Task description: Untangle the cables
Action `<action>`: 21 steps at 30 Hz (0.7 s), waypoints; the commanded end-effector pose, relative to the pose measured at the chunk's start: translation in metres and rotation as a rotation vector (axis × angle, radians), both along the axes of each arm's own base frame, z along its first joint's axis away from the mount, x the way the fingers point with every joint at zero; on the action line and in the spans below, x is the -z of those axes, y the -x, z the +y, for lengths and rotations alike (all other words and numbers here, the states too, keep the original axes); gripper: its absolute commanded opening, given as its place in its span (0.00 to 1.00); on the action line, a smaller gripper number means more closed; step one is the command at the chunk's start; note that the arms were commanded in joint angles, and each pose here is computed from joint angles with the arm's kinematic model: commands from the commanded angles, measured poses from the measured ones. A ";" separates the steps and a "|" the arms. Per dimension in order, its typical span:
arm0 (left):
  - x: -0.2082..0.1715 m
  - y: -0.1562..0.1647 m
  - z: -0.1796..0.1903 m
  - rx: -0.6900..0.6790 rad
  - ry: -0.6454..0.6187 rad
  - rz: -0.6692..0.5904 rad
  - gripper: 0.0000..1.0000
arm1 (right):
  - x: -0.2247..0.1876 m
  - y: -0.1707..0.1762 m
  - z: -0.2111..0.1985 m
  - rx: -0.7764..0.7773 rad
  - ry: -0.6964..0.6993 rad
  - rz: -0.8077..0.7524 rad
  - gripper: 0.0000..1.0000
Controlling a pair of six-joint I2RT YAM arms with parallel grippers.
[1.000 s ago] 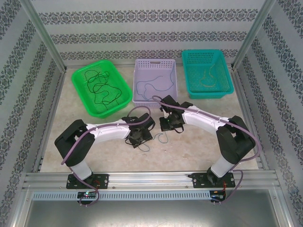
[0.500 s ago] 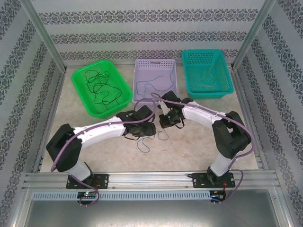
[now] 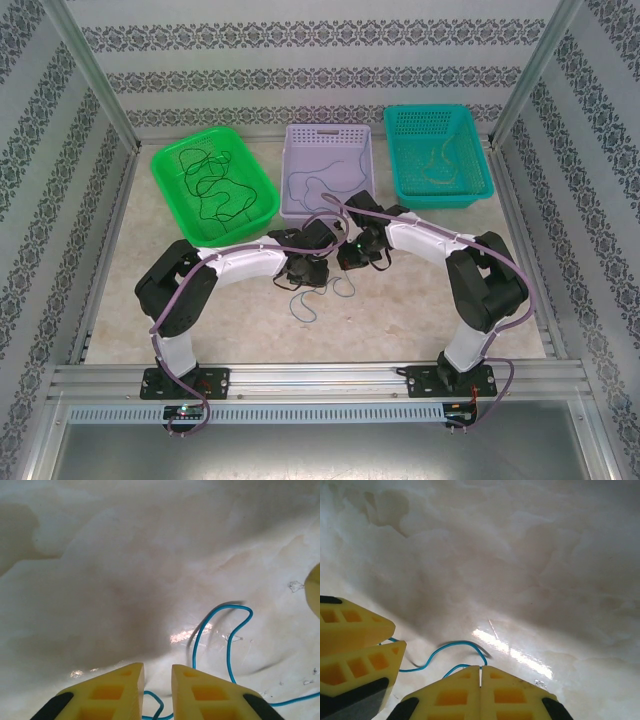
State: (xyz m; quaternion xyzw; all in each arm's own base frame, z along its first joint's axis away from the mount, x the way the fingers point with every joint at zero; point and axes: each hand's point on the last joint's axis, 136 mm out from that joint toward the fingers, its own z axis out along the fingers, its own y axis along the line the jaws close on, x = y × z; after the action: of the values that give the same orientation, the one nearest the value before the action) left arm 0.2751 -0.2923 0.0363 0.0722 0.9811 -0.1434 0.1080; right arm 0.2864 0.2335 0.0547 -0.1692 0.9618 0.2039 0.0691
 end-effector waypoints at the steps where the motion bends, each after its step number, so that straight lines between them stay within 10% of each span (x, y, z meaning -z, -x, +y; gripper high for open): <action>1: -0.006 -0.005 -0.007 0.020 0.039 -0.015 0.20 | -0.006 -0.003 0.001 0.003 -0.021 0.005 0.00; 21: -0.009 0.006 0.011 0.078 -0.047 0.002 0.13 | -0.008 -0.004 0.000 0.018 -0.026 0.006 0.00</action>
State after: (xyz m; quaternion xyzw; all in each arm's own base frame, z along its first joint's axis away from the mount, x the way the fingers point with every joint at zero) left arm 0.2672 -0.2861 0.0366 0.1036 0.9811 -0.1316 0.0965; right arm 0.2877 0.2322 0.0549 -0.1658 0.9620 0.2056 0.0691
